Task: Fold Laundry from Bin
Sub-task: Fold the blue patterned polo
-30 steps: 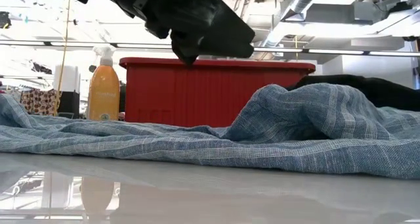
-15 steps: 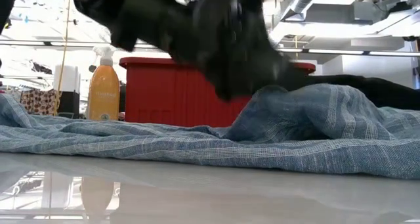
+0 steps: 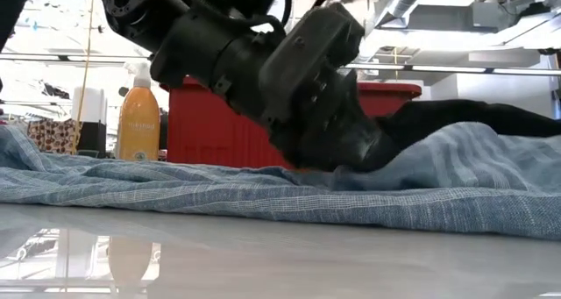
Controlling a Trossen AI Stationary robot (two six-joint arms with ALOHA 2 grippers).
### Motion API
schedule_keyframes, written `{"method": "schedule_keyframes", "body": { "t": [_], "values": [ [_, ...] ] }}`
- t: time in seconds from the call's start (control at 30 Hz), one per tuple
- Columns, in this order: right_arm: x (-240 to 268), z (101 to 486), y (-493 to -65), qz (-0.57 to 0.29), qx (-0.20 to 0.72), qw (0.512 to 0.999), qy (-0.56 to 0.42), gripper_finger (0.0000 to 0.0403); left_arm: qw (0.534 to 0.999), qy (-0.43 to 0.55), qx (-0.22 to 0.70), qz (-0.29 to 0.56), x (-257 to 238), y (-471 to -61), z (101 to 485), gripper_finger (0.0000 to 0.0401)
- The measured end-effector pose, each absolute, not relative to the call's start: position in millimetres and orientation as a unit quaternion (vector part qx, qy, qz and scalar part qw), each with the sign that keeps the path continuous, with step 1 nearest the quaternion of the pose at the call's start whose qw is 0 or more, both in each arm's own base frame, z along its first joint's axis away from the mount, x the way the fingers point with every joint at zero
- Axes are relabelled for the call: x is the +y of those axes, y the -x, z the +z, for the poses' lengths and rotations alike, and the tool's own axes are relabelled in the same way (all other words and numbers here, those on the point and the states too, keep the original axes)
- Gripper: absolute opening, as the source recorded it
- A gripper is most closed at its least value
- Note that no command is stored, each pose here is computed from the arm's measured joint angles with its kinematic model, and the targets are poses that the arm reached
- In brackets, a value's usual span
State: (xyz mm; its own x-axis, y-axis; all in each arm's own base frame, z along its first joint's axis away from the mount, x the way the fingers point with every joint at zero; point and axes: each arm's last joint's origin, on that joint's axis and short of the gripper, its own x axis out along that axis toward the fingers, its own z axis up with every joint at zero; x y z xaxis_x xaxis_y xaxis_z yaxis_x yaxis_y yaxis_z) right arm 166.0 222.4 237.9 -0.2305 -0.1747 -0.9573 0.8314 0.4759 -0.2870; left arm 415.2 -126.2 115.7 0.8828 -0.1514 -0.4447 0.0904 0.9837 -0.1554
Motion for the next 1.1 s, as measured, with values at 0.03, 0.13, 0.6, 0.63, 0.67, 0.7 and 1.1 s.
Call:
{"method": "schedule_keyframes", "body": {
  "t": [0.03,0.13,0.6,0.63,0.67,0.7,1.1],
  "values": [
    [222,248,-171,-0.436,0.645,0.574,-0.256,0.0017,0.967,0.064,0.239,-0.062,-126,-415,115,0.0127],
    [218,277,-188,-0.400,0.640,0.600,-0.265,0.0019,0.966,0.070,0.242,-0.063,-128,-414,114,0.0127],
    [172,341,-257,-0.277,0.560,0.731,-0.275,0.0019,0.976,0.020,0.206,-0.063,-143,-377,181,0.0110],
    [169,341,-261,-0.270,0.558,0.736,-0.273,0.0019,0.978,0.008,0.201,-0.054,-143,-366,191,0.0106],
    [166,341,-265,-0.263,0.556,0.740,-0.272,0.0019,0.980,-0.004,0.198,-0.039,-142,-354,197,0.0101],
    [163,342,-268,-0.256,0.554,0.744,-0.271,0.0019,0.980,-0.017,0.200,-0.016,-140,-339,198,0.0097],
    [126,362,-300,-0.197,0.513,0.795,-0.257,0.0019,0.983,0.104,0.131,0.074,-109,-238,146,0.0046]
  ]
}}
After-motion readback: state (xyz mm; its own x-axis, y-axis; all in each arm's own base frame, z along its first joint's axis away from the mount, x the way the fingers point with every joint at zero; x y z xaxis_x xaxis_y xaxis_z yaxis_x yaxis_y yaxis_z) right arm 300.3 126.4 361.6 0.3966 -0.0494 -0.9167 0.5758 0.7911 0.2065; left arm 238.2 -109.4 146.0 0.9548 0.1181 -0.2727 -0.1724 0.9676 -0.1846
